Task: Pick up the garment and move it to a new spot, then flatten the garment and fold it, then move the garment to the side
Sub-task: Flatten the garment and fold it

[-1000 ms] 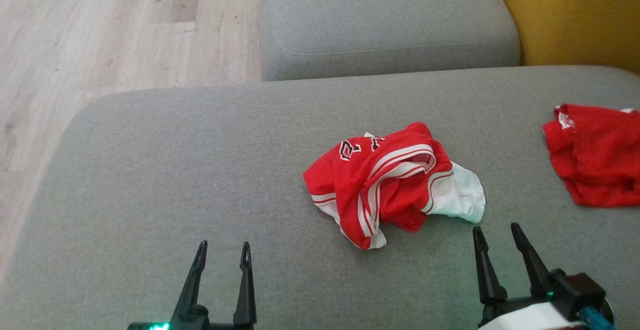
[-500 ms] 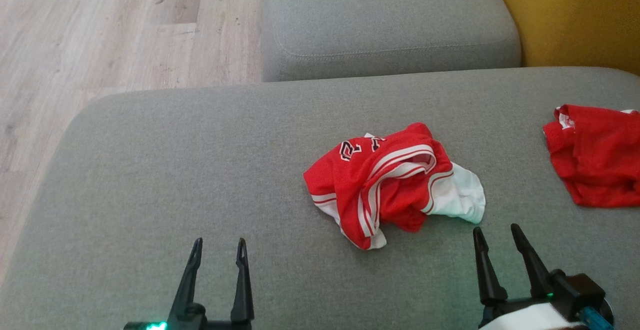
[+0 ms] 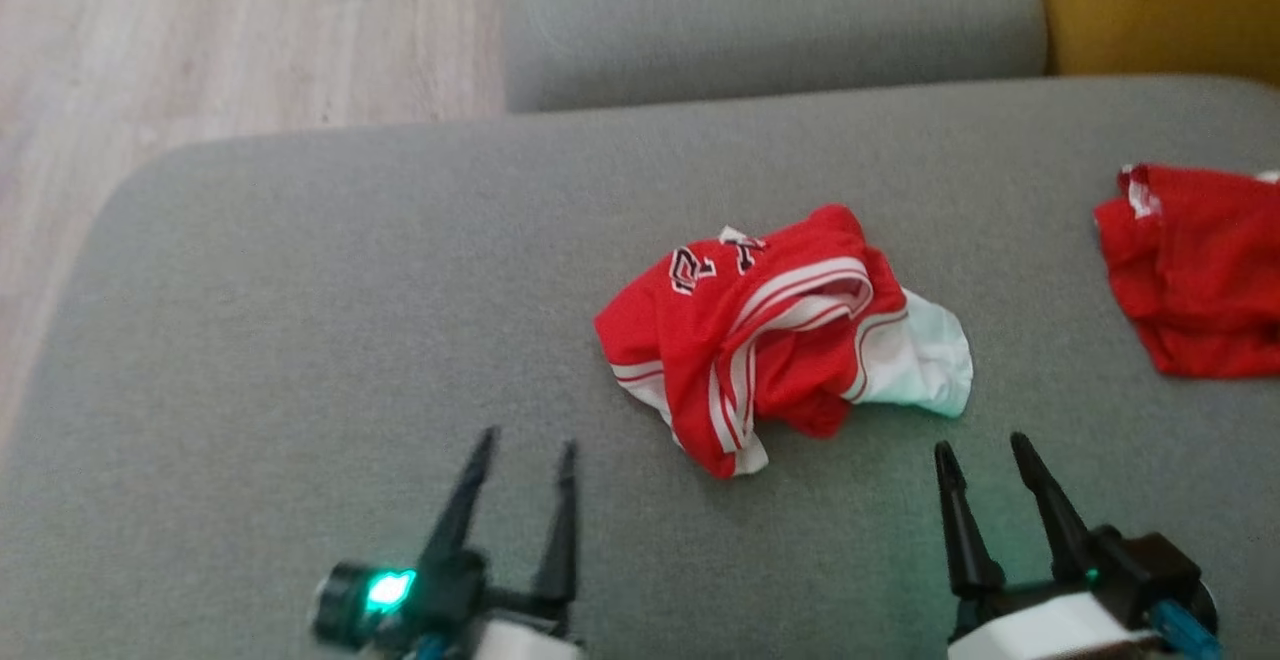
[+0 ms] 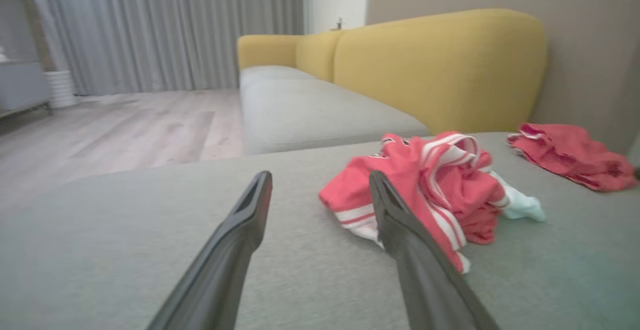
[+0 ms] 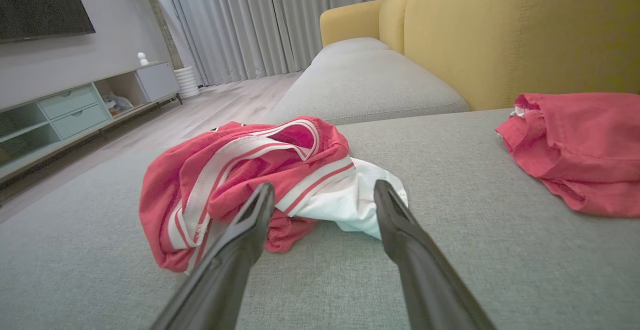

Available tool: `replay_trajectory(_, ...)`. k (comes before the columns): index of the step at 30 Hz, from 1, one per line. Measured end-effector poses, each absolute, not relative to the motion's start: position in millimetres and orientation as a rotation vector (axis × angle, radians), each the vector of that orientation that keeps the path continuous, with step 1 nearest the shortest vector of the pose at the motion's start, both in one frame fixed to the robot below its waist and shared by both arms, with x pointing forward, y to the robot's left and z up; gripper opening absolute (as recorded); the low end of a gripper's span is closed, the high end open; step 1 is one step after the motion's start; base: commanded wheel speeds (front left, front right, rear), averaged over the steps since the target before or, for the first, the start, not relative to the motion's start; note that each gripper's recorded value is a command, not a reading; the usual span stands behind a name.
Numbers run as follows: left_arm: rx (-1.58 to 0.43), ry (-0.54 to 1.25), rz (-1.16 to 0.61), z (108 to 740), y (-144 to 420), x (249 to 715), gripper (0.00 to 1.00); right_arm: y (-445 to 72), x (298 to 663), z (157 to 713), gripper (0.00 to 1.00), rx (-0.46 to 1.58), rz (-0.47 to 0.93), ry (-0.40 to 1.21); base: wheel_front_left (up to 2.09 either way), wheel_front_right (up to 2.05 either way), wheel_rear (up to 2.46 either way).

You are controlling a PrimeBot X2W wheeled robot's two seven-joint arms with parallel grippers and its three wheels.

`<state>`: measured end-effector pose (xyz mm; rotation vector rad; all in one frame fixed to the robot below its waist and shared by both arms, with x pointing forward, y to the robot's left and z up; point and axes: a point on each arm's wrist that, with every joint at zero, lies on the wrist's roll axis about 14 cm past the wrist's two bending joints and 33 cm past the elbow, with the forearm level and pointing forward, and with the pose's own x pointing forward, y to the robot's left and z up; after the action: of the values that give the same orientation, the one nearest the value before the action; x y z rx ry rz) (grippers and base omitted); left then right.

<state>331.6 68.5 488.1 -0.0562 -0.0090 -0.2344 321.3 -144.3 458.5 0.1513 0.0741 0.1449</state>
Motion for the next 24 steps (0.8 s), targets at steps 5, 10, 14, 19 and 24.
replay_trajectory(5,0.026,0.076,-0.506,458,3,351,1.0,-144,343,456,1.0,0.133,0.162,0.084,0.0,0.0,0.0)
replay_trajectory(10,0.103,0.086,-0.715,444,-48,358,1.0,-153,359,455,1.0,0.123,0.135,0.084,0.0,0.0,0.0)
replay_trajectory(14,0.129,0.12,-0.814,427,-74,356,1.0,-169,355,447,1.0,0.118,0.083,0.112,0.0,0.0,0.0)
replay_trajectory(19,0.161,0.19,-0.755,401,-73,367,1.0,-185,346,441,1.0,0.111,0.027,0.135,0.0,0.0,0.0)
replay_trajectory(24,0.197,0.175,-0.713,401,-74,382,1.0,-193,341,440,1.0,0.107,-0.001,0.141,0.0,0.0,0.0)
